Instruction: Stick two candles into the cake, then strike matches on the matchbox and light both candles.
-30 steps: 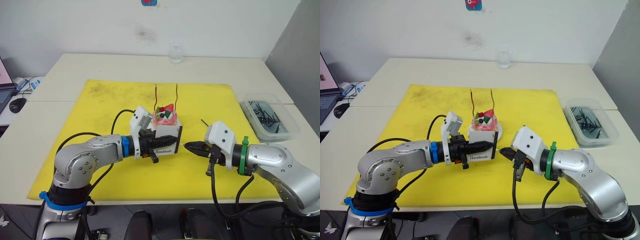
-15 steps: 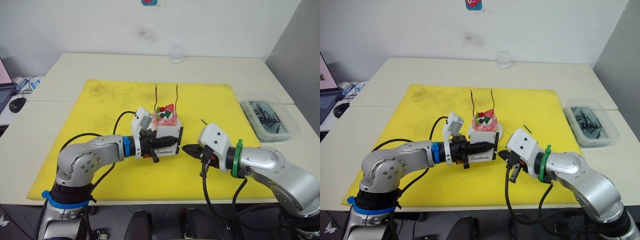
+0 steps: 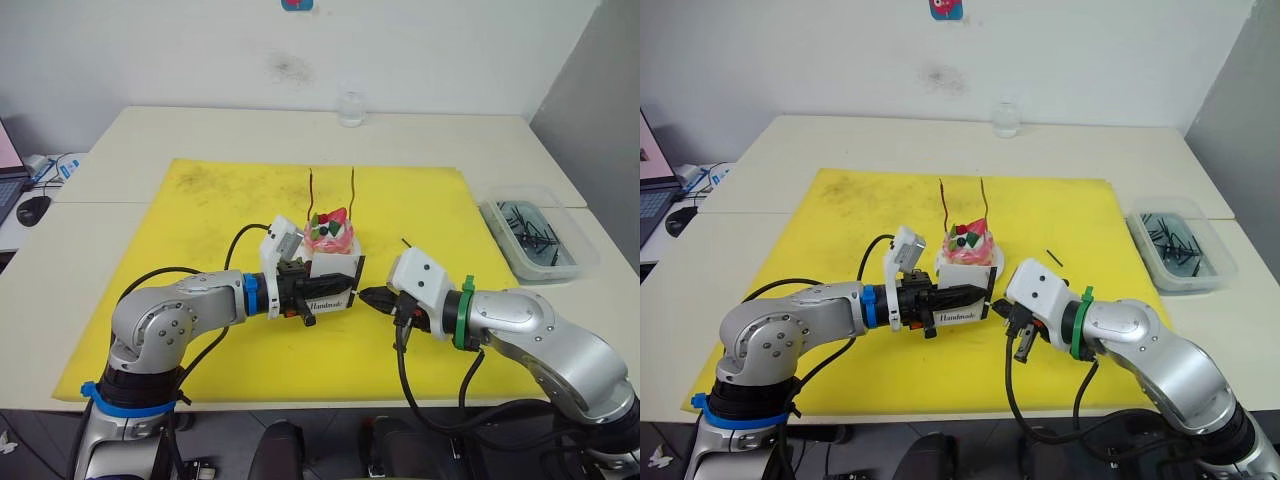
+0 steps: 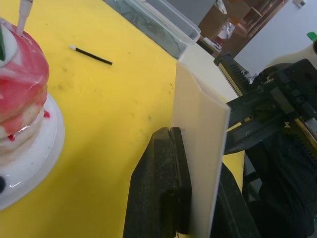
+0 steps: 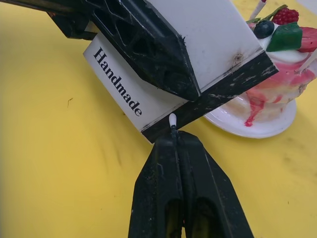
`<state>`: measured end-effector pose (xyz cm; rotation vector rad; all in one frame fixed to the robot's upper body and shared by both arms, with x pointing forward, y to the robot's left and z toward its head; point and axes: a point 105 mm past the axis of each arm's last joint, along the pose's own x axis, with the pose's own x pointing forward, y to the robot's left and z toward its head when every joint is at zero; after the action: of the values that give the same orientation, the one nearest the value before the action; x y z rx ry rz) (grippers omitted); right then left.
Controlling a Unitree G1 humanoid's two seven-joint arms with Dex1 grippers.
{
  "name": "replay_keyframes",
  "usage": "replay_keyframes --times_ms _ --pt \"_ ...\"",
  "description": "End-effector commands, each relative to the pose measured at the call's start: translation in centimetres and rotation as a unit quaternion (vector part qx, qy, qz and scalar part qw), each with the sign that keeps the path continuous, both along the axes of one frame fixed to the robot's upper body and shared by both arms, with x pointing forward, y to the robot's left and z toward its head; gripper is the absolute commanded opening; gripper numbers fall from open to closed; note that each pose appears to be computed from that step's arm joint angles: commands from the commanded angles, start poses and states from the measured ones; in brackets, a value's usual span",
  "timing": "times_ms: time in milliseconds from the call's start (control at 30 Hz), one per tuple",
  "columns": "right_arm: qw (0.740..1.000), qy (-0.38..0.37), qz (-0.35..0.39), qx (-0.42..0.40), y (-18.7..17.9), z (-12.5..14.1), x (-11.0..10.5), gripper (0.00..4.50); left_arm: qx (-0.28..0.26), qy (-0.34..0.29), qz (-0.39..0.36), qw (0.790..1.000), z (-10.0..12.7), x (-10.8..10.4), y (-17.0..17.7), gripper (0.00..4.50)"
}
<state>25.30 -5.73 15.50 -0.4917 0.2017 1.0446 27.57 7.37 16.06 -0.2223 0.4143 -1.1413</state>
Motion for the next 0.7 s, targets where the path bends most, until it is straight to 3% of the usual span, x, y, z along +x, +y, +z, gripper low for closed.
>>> replay_keyframes --times_ms 33,133,200,367,433,567,700 --pt "1.0 -0.009 0.015 -0.019 0.2 -0.2 0.0 0.03 -0.036 -0.031 -0.048 0.998 2.1 -1.4 -1.6 0.0" --pt "0.996 0.01 0.065 -0.054 0.4 -1.4 -0.9 0.03 -0.036 -0.081 -0.051 0.995 4.5 -0.6 -1.8 0.0" --pt "0.992 0.015 0.103 -0.076 0.5 -2.0 -1.7 0.03 -0.032 -0.135 -0.034 0.99 7.4 0.9 -1.0 0.0" --pt "0.99 0.005 0.121 -0.068 0.5 -1.0 -2.0 0.03 -0.032 -0.202 -0.007 0.979 12.5 2.6 0.9 0.0" --pt "0.993 -0.007 0.107 -0.052 0.4 0.1 -1.3 0.03 -0.024 -0.199 -0.012 0.98 12.6 2.2 1.3 0.0" --pt "0.996 -0.01 0.086 -0.034 0.0 1.2 -0.8 0.03 -0.004 -0.161 -0.034 0.986 9.9 0.8 1.2 0.0" --pt "0.997 -0.005 0.077 -0.029 -0.3 1.4 -0.8 0.03 -0.006 -0.143 -0.033 0.989 8.7 0.5 1.1 0.0"
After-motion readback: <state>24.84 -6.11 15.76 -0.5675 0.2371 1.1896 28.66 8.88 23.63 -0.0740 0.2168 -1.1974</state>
